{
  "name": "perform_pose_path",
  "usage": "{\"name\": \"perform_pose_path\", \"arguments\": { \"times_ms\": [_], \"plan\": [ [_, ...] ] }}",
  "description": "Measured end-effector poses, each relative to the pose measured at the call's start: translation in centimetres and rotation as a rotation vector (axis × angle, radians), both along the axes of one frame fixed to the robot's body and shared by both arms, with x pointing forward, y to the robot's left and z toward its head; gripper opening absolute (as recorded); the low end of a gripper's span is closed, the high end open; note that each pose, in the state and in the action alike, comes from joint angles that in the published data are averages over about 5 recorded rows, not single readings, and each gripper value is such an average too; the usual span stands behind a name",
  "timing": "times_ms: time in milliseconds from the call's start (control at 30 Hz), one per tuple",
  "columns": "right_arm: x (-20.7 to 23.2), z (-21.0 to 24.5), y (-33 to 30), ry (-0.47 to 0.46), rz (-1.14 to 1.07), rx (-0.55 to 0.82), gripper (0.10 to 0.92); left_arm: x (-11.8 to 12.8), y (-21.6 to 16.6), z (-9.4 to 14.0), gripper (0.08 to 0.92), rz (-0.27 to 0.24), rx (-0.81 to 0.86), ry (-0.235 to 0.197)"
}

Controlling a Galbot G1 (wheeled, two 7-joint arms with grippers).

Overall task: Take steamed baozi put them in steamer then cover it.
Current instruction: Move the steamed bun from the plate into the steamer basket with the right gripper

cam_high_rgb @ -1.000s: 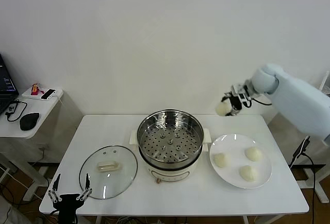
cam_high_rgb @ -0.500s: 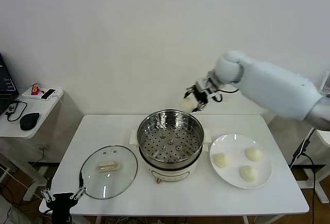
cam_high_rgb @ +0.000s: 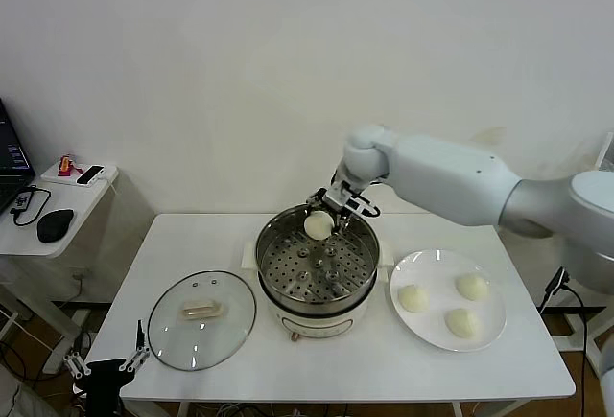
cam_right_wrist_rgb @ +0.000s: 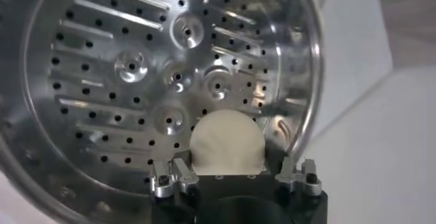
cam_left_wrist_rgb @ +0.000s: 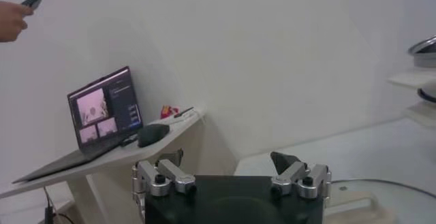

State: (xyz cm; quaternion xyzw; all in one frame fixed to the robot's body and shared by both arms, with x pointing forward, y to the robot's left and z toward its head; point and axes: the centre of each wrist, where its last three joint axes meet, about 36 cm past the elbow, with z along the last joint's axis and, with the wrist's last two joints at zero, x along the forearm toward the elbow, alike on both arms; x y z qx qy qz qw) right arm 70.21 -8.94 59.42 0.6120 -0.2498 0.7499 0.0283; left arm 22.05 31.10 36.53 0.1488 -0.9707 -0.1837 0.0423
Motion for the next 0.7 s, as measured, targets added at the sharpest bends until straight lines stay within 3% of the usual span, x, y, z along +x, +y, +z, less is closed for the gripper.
{"name": "perform_pose_path", "arguments": {
  "times_ms": [567, 700],
  "plan": [
    [1.2, -1.9, 2.0, -0.051, 0.158, -0.039, 0.671, 0.2, 0.5, -0.1, 0.823, 0.009, 0.01, -0.001],
    [1.3, -2.1, 2.1, -0.05, 0.168, -0.038, 0.706, 0.1, 0.6, -0.2, 0.823, 0.011, 0.01, 0.0]
  ]
}}
